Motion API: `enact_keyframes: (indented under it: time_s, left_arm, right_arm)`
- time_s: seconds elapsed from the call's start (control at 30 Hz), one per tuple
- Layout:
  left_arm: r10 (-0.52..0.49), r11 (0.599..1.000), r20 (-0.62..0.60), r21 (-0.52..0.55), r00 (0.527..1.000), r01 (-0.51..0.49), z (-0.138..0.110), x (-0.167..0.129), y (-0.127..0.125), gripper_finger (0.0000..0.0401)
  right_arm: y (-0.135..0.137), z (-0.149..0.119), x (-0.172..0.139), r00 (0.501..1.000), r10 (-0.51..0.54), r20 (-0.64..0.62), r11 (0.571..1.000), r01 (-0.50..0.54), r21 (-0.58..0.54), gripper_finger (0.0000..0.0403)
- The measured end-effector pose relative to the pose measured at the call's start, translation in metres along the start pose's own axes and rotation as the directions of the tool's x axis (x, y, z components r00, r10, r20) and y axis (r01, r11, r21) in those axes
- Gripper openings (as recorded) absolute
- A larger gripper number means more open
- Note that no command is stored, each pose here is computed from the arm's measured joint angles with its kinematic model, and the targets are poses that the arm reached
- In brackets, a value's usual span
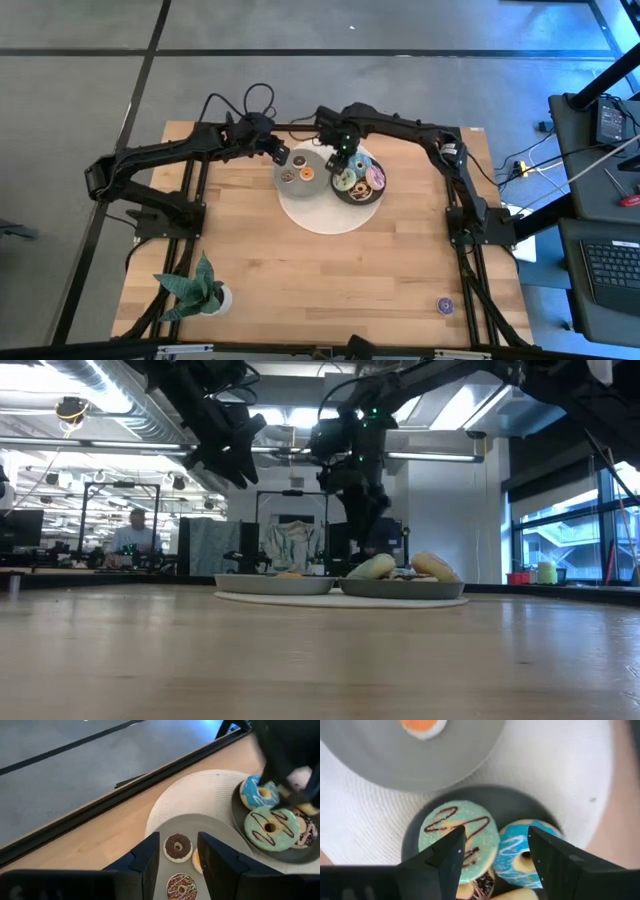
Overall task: Pick & Place donuts
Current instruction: Put the small purple donut on the gray bin
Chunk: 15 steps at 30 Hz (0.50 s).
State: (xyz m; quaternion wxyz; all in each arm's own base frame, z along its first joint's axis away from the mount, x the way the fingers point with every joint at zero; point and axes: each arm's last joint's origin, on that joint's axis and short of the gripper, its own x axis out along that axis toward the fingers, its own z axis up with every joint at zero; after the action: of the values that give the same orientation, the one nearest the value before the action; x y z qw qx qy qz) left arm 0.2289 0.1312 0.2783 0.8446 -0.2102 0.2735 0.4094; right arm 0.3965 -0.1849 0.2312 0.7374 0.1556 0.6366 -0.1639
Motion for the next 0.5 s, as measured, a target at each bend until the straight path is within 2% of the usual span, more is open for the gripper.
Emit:
enact_keyframes:
  time_s: [0.1, 0.27, 0.4, 0.5]
  left_arm:
    - [-0.033, 0.999, -0.014, 0.024, 0.999, 0.033, 0.000, 0.000, -0.001, 0.0129]
    - [-0.166, 0.980, -0.069, 0.097, 0.984, 0.172, -0.002, -0.001, -0.005, 0.0134]
    - [-0.172, 0.981, -0.082, 0.077, 0.982, 0.179, -0.003, -0.001, -0.005, 0.0133]
    - [-0.152, 0.982, -0.129, 0.091, 0.980, 0.164, -0.008, -0.001, -0.005, 0.0131]
  right_arm:
    - [-0.005, 0.003, -0.017, 1.000, -0.002, 0.020, 1.000, 0.002, 0.012, 0.0218]
    - [-0.008, -0.002, -0.039, 1.000, -0.003, -0.012, 1.000, 0.003, -0.028, 0.0214]
    - [-0.012, -0.016, -0.062, 0.999, 0.020, 0.031, 0.999, -0.019, -0.040, 0.0215]
    - [-0.014, -0.030, -0.076, 0.993, 0.028, 0.116, 1.000, -0.029, 0.005, 0.0217]
